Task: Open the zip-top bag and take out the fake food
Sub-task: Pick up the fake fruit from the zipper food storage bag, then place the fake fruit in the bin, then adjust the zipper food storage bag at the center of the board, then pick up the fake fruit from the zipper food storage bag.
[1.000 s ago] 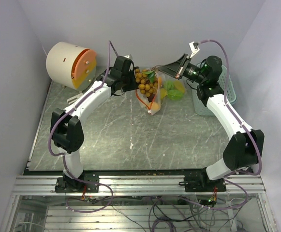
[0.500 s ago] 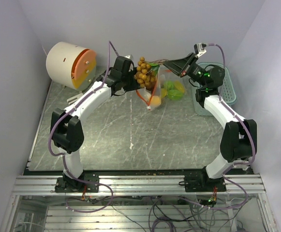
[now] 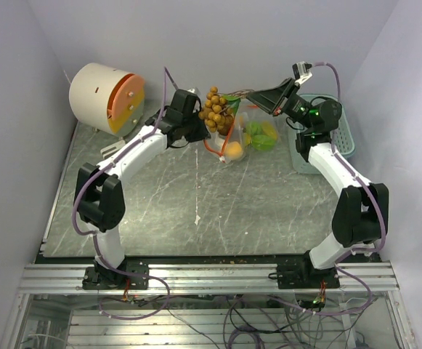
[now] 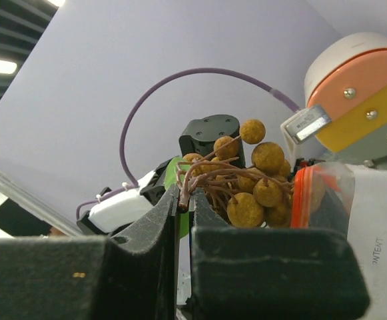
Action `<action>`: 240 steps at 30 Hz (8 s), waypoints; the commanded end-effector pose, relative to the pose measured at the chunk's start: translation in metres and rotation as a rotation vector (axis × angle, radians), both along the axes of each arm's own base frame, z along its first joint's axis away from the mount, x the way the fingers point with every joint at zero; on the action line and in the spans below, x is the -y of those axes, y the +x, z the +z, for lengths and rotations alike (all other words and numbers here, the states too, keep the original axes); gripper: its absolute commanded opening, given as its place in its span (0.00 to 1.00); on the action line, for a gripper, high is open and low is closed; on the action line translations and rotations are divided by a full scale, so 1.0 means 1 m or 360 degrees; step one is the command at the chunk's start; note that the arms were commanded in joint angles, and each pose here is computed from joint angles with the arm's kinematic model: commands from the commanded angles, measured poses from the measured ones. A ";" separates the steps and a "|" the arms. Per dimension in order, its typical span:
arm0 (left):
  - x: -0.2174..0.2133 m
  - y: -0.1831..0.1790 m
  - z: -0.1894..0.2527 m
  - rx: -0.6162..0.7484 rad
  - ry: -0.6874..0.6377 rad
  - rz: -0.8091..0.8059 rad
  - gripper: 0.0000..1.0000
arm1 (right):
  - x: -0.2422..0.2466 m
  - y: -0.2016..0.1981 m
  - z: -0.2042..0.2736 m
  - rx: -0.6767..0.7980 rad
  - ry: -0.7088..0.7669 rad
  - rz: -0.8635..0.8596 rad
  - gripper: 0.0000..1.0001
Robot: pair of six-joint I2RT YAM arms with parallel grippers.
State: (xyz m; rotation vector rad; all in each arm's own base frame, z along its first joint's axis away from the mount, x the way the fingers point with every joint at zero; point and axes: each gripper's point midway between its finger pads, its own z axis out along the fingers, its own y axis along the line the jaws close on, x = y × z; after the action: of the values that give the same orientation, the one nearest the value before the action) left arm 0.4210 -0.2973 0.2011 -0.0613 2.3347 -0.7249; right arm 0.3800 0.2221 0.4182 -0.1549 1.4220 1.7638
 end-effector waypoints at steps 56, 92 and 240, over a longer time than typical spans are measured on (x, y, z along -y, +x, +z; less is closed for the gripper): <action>-0.042 0.017 0.028 0.0053 -0.0154 0.0110 0.07 | 0.260 0.099 -0.028 -0.0218 -0.1028 -0.1753 0.00; -0.054 0.017 0.019 0.0021 -0.0137 0.0093 0.07 | 0.216 0.085 -0.127 -0.0315 -0.2066 -0.1757 0.61; -0.052 -0.046 -0.110 -0.0248 0.0208 0.0014 0.07 | -0.057 0.010 -0.320 -0.0532 -0.1440 -0.0130 0.27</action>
State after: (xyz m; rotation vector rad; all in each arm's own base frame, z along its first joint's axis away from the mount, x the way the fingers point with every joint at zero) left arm 0.3747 -0.2491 0.0857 -0.0643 2.5407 -0.5881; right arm 0.4003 0.2589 0.1020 -0.2000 2.3662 0.9355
